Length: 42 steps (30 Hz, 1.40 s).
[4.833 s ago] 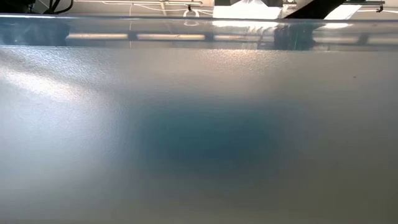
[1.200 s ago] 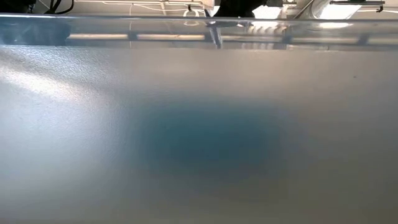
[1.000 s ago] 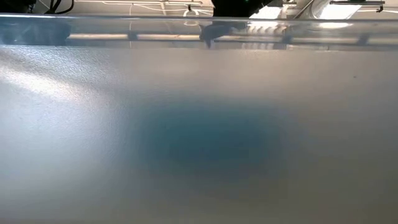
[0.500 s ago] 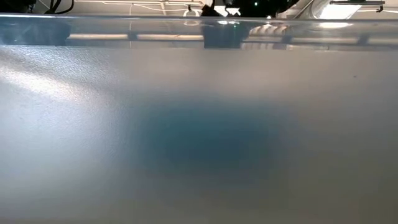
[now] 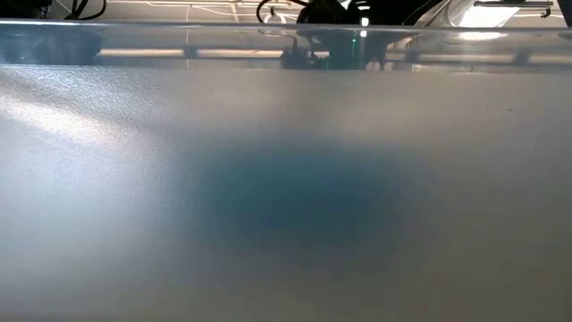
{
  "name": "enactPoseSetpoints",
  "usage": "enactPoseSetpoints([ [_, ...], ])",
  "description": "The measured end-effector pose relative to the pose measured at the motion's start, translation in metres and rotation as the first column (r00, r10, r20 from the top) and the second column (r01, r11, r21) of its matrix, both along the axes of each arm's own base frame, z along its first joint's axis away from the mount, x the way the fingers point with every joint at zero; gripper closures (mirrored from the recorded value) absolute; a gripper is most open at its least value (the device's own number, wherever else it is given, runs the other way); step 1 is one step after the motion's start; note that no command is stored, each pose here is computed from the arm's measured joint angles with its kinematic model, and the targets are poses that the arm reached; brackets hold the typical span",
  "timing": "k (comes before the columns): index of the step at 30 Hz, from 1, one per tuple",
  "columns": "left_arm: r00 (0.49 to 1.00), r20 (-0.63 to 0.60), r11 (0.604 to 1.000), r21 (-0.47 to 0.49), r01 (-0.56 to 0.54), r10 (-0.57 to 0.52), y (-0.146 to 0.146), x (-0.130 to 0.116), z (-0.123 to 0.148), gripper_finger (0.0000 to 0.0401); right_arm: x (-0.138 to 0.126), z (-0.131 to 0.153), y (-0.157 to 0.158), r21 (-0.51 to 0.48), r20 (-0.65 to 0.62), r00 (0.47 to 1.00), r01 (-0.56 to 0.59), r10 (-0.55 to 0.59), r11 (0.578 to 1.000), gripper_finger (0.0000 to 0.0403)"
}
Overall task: Pick & Place Toothbrushes
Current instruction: Put the blue toothbrush into the orange bin, then adjust the orange bin
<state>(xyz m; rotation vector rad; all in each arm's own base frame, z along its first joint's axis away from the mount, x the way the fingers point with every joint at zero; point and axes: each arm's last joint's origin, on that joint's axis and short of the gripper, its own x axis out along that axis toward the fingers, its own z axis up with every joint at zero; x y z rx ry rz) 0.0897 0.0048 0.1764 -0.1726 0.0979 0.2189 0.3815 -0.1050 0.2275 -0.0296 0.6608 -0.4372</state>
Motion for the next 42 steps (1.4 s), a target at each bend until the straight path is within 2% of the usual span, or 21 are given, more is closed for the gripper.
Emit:
enactPoseSetpoints([
  [3, 1.0, 0.0, 1.0, 0.0, 0.0, 0.0, 0.0, 0.0, 0.0, 0.0395, -0.001, -0.001, -0.004, 0.051, 0.014, 1.0, 0.001, -0.002, 0.999, 0.0382],
  [8, 1.0, 0.0, 1.0, 0.0, 0.0, 0.0, 0.0, 0.0, 0.0, 0.0395, -0.003, -0.002, -0.008, 0.06, 0.006, 1.0, 0.018, -0.018, 0.998, 0.0382],
  [13, 1.0, 0.0, 1.0, 0.0, 0.0, 0.0, 0.0, 0.0, 0.0, 0.0395, -0.004, -0.008, -0.009, 0.112, -0.021, 1.0, 0.02, -0.018, 0.994, 0.0382],
  [28, 1.0, 0.0, 1.0, 0.0, 0.0, 0.0, 0.0, 0.0, 0.0, 0.0395, -0.002, -0.028, -0.012, 0.15, -0.097, 0.995, 0.034, -0.019, 0.988, 0.0381],
  [34, 1.0, 0.0, 1.0, 0.0, 0.0, 0.0, 0.0, 0.0, 0.0, 0.0395, -0.002, -0.03, -0.012, 0.139, -0.11, 0.994, 0.026, -0.011, 0.99, 0.0341],
  [42, 1.0, 0.0, 1.0, 0.0, 0.0, 0.0, 0.0, 0.0, 0.0, 0.0395, 0.003, -0.024, -0.013, 0.095, -0.036, 0.999, -0.004, 0.008, 0.995, 0.0286],
])
